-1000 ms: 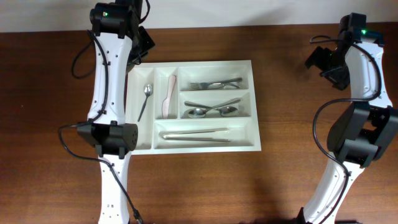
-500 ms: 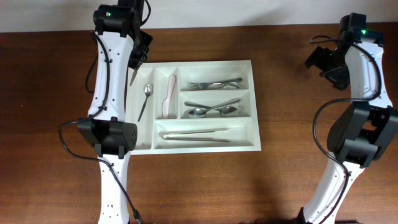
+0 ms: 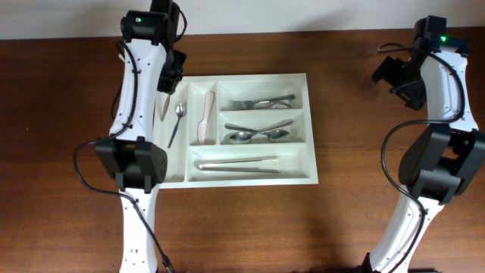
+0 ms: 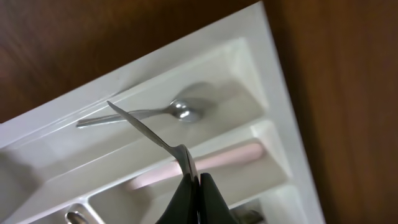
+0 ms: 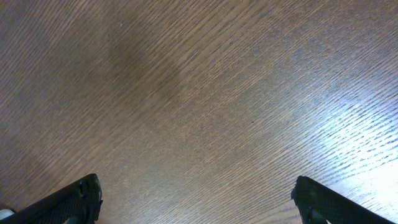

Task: Pack container
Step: 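Lower the spoon into the leftmost compartment and open the left gripper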

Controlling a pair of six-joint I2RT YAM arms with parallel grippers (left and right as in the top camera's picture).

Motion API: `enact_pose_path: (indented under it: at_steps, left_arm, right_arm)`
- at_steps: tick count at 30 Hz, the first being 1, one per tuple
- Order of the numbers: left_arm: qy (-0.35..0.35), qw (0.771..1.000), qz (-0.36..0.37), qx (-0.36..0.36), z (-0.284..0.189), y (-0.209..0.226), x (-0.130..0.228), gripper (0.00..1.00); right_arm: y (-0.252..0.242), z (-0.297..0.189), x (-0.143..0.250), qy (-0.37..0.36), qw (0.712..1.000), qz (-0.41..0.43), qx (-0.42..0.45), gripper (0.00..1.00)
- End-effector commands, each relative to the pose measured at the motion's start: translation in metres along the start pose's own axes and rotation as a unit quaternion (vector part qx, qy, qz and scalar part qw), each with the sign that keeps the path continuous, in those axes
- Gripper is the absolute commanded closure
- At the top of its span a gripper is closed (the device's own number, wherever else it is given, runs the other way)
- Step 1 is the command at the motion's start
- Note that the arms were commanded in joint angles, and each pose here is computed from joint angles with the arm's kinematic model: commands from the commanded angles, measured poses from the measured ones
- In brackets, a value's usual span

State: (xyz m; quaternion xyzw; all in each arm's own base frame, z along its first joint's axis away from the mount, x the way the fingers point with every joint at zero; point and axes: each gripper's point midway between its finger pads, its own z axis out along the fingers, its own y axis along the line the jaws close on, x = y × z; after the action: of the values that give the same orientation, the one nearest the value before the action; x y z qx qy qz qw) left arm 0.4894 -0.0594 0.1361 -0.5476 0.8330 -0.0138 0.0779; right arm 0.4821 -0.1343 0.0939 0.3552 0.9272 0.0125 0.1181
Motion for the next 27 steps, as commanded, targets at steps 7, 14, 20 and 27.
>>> enact_pose_path:
  at_steps: [7, 14, 20, 27]
  left_arm:
    - [0.014, 1.0, -0.01, -0.021, 0.011, 0.008, 0.003, 0.6]
    - [0.012, 1.0, -0.01, -0.017, 0.011, 0.006, 0.002, 0.29]
    - [-0.016, 0.998, 0.052, -0.02, 0.011, 0.007, -0.013, 0.19]
    - [-0.097, 0.976, 0.188, -0.046, 0.008, 0.008, -0.045, 0.0]
  right_arm:
    - [0.002, -0.01, -0.007, -0.014, 1.0, -0.002, -0.009, 0.01]
    - [0.002, -0.01, -0.007, -0.014, 1.0, -0.002, -0.009, 0.01]
    - [0.002, -0.01, -0.007, -0.014, 1.0, -0.002, -0.009, 0.01]
    - [0.002, -0.01, -0.007, -0.014, 1.0, -0.002, -0.009, 0.01]
